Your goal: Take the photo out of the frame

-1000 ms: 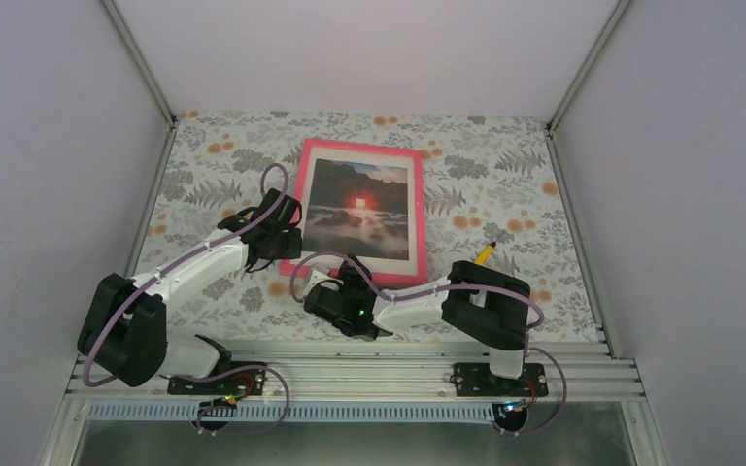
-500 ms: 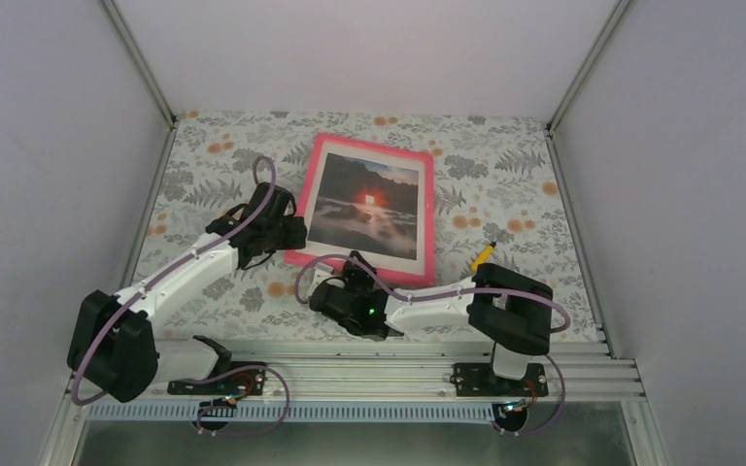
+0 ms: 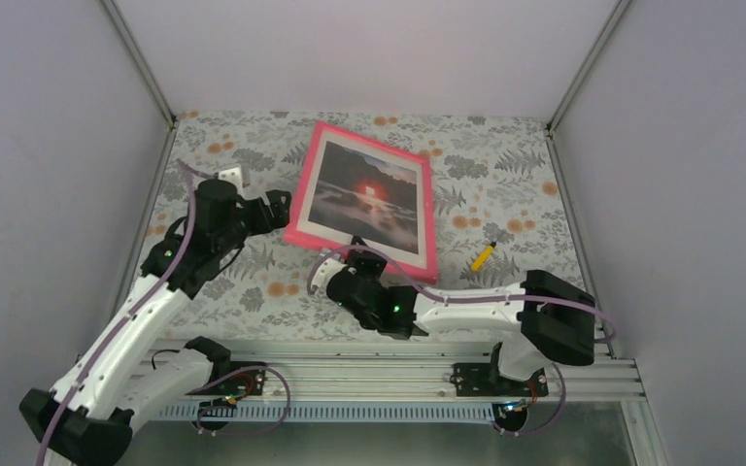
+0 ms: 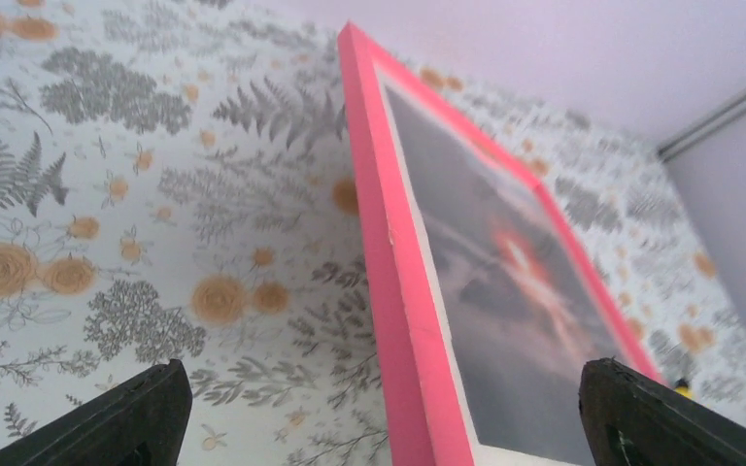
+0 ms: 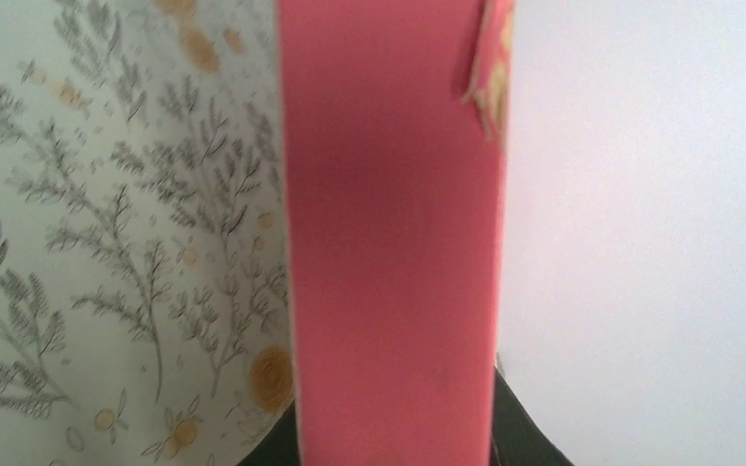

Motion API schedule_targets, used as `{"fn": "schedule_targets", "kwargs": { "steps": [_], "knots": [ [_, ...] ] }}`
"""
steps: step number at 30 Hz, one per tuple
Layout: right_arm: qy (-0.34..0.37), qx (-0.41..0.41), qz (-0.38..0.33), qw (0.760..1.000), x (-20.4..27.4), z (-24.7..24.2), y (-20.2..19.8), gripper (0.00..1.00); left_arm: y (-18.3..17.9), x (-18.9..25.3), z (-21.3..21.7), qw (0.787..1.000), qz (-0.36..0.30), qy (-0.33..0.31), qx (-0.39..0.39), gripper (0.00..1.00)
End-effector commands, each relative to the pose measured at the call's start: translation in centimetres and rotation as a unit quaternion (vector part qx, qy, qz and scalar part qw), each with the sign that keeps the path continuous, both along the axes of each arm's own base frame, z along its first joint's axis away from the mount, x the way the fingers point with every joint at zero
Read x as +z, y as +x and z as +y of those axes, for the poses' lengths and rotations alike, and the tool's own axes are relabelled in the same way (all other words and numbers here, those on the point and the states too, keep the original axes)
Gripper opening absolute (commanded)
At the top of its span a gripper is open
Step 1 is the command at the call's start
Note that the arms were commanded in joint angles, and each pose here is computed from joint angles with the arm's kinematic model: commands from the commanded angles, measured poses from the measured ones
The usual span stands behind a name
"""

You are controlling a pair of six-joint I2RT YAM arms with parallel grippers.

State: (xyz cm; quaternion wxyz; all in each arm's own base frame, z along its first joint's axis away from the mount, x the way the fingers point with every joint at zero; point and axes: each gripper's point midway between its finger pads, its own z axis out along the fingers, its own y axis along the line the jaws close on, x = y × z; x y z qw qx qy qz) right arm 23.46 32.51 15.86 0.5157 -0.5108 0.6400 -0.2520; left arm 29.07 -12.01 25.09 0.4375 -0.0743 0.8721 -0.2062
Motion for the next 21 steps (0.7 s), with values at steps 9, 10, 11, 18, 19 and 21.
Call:
{"fn": "schedule_targets", "kwargs": {
  "steps": [9,10,11,18,19,21],
  "knots": [
    [0.297,0.038,-0.037,0.954,12.0,0.8,1.5,0.04,-2.7,5.7,3.0,0.991,-0.093,-0.069,0.063,1.0],
    [0.315,0.042,-0.036,0.947,12.7,0.7,1.5,0.04,-2.9,5.6,3.0,0.991,-0.096,-0.075,0.063,1.0],
    [0.331,0.045,-0.035,0.942,13.2,0.6,1.6,0.04,-3.0,5.6,2.9,0.99,-0.098,-0.079,0.06,1.0],
    [0.477,0.066,0.001,0.877,15.8,-1.0,2.1,0.04,-3.1,4.0,1.7,0.988,-0.091,-0.116,0.038,1.0],
    [0.497,0.064,0.005,0.865,16.1,-1.4,2.2,0.04,-3.0,3.5,1.5,0.988,-0.085,-0.121,0.036,1.0],
    [0.532,0.058,0.015,0.845,16.2,-2.1,2.5,0.04,-3.0,3.0,1.2,0.988,-0.08,-0.132,0.033,1.0]
  ]
}}
